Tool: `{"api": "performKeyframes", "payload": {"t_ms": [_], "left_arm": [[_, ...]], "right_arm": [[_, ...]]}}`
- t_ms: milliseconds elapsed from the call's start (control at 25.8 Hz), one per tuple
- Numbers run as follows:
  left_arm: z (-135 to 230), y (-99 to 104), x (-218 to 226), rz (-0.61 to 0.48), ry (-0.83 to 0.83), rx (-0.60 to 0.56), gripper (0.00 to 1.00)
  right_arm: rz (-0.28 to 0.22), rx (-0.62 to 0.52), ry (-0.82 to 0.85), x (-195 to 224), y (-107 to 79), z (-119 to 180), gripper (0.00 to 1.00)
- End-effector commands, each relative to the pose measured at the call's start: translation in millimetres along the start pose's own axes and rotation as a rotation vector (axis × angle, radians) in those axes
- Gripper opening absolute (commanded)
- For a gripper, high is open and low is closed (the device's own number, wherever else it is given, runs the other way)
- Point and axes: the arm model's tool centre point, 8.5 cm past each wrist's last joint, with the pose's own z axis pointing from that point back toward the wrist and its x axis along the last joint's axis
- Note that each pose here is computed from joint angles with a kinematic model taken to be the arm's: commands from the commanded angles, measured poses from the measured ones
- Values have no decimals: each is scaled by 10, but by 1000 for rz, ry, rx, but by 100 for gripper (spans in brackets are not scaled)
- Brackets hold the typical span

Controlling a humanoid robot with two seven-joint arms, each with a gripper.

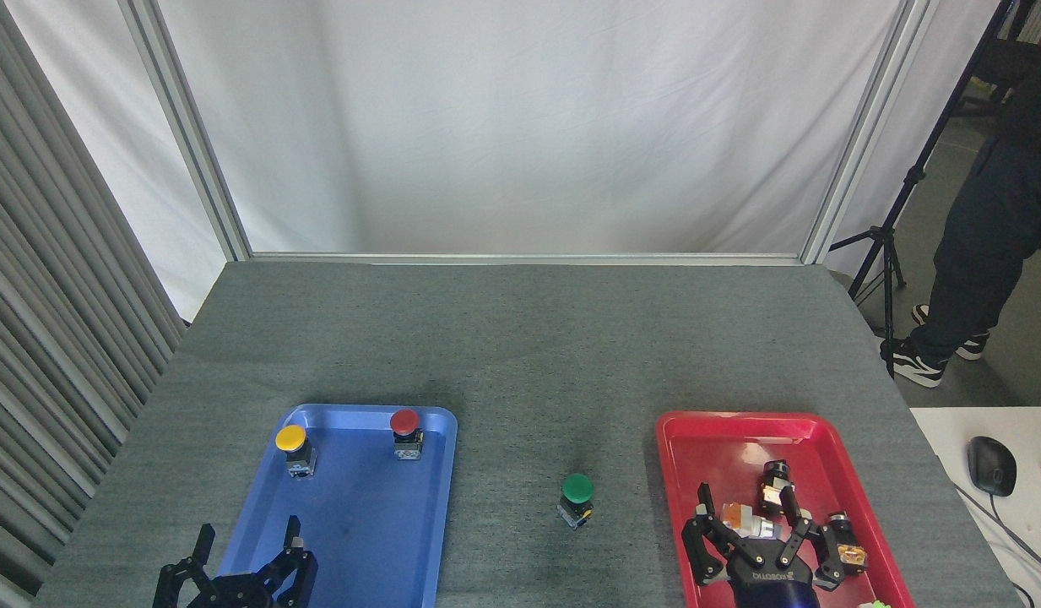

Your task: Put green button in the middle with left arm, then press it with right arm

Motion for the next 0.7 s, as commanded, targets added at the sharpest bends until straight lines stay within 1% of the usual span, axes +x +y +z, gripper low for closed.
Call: {"api": "performKeyframes", "payload": {"t_ms": [0,660], "left_arm": [[1,-8,2,0,-3,-8,100],[-3,-5,11,3,-3,-5,100]], "right_arm": [[3,-2,1,-14,-16,-1,100],[3,1,4,-23,-11,9,100]]}}
